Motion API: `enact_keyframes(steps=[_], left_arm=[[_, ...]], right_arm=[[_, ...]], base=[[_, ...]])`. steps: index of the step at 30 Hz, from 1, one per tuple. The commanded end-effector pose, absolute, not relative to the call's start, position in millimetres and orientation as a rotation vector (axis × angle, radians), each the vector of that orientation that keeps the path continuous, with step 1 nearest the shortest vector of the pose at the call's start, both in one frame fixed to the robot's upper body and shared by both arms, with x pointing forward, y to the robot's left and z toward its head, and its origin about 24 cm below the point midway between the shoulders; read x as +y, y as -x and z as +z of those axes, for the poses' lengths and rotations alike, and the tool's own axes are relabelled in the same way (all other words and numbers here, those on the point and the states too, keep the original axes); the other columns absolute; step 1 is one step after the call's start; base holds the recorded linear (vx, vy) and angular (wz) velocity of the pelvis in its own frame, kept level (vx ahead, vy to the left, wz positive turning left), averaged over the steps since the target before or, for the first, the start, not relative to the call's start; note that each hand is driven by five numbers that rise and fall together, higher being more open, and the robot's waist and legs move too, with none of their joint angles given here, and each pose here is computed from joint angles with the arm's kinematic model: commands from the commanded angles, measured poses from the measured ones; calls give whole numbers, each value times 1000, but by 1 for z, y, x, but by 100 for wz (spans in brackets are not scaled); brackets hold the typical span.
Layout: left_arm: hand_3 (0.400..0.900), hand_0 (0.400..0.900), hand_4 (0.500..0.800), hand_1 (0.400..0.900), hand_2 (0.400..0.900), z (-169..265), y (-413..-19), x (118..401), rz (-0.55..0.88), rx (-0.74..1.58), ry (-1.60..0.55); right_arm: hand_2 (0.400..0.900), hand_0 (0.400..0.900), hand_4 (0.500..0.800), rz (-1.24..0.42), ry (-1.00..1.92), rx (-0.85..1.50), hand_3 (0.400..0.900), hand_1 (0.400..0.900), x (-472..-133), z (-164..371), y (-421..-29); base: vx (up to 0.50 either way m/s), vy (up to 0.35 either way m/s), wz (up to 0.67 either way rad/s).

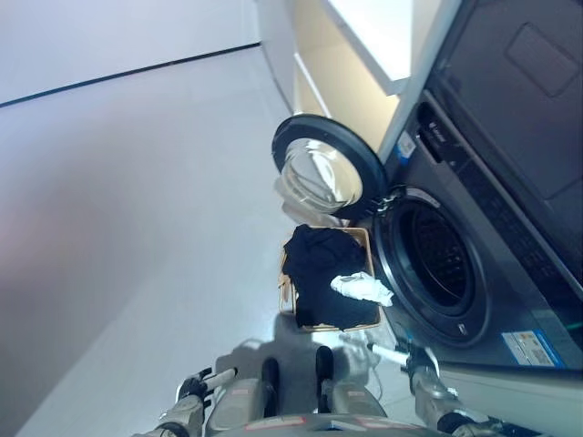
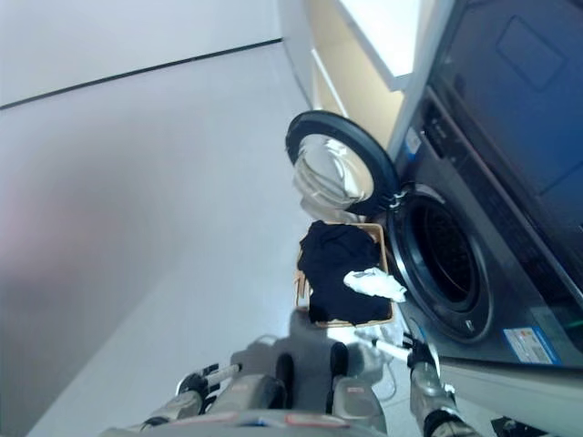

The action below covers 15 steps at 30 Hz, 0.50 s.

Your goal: Put the clothes in the basket into the washing machine.

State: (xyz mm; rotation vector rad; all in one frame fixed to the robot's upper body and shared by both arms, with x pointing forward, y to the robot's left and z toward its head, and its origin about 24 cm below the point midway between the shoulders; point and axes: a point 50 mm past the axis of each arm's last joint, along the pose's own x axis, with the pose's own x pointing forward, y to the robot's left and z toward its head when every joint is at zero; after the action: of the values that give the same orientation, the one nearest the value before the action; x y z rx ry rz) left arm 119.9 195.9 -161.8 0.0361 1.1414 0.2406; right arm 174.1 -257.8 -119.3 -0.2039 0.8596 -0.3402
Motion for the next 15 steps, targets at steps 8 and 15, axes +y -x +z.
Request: enact_keyframes(steps=[8, 15], left_arm=[[900, 900, 800, 900, 900, -148, -143, 228, 284, 1050, -195], [900, 900, 800, 900, 900, -128, -187, 225, 303, 902, -184]], right_arm=[[900, 900, 800, -225, 578, 544, 900, 900, -267, -54, -261], [900, 900, 800, -277, 761, 441, 900, 900, -275, -9, -311]], base=[[25, 25, -16], [-28, 5, 2]])
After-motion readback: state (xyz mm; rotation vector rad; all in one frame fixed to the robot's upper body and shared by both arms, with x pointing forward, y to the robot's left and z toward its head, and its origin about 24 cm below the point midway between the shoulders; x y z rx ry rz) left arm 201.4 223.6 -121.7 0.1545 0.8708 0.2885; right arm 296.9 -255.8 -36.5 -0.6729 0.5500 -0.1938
